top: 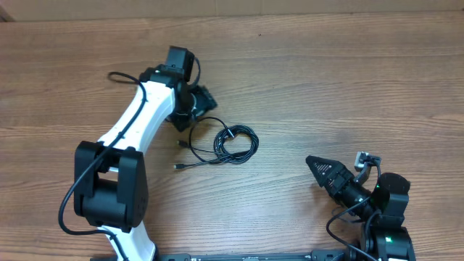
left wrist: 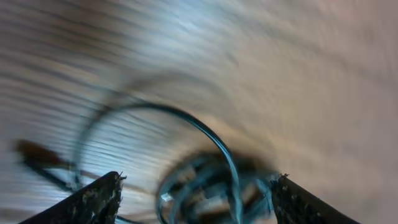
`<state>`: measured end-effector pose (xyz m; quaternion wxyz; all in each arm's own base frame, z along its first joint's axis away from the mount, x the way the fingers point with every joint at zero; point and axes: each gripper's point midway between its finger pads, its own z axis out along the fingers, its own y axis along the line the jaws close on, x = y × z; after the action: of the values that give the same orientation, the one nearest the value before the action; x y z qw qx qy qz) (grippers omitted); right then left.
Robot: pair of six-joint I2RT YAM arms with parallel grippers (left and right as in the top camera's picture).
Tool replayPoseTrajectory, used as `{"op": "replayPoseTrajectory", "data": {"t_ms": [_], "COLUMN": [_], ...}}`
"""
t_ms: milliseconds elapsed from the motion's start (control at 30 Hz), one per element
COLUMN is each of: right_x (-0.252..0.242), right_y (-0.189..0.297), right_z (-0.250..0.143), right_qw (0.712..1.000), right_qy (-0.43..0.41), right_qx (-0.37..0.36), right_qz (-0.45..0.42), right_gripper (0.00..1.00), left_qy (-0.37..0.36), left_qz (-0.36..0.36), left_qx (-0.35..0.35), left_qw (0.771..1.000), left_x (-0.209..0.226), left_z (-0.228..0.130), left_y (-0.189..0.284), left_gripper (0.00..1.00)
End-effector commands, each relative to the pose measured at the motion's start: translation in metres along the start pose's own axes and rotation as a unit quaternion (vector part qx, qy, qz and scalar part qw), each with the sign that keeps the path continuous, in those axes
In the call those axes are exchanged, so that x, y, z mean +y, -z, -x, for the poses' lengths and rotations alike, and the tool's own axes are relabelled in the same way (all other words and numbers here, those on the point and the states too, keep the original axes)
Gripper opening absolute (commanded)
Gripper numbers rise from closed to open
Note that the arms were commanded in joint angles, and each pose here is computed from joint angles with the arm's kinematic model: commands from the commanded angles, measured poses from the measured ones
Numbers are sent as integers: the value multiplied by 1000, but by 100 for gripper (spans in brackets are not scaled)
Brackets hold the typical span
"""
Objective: Untangle cables
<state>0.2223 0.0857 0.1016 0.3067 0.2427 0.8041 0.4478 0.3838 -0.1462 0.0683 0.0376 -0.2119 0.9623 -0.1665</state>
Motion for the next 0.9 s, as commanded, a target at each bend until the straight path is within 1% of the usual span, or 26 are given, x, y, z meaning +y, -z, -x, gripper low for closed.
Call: {"op": "replayPoseTrajectory", "data": {"t_ms": [0,33,100,200,267,333,400,467,500,567,633,667,800,867], "right_x": [3,3,3,3,3,1,-2,-6,-8,-12,-13,-14,-14,-14], "right_y": [2,2,2,2,2,2,2,2,2,2,2,2,2,2], "right_z": [12,12,12,12,12,10,7,4,3,0,-1,-1,-1,-1], "right_qw": [1000,1000,1000,1000,1000,1000,1000,1000,999,999,998,998,998,998], "right_qy": [11,11,11,11,10,7,4,9,17,32,36,35,35,34], "right_qx": [-26,-26,-26,-27,-26,-23,-18,-11,-8,-4,-2,-1,-1,-1], "right_qz": [-9,-10,-10,-10,-10,-14,-20,-27,-30,-38,-42,-42,-43,-43], "right_gripper": [100,100,100,100,100,100,100,100,99,99,100,100,100,100], "left_qy": [-138,-143,-141,-108,-82,-30,34,80,102,152,206,237,350,396], "left_qz": [-48,-44,-35,5,56,125,192,225,231,229,228,231,245,251], "left_qx": [44,48,60,67,55,41,33,34,39,53,50,39,11,-3], "left_qw": [988,988,988,992,994,991,980,970,967,960,950,943,904,883], "left_x": [-28,-29,-32,-26,-11,14,40,53,56,54,51,51,56,61], "left_z": [-32,-36,-49,-63,-65,-66,-72,-79,-83,-93,-97,-98,-104,-107], "left_y": [2,1,-1,-5,-5,0,9,15,17,18,17,17,13,8], "left_gripper": [73,72,74,76,76,79,80,81,80,76,76,79,79,82]}}
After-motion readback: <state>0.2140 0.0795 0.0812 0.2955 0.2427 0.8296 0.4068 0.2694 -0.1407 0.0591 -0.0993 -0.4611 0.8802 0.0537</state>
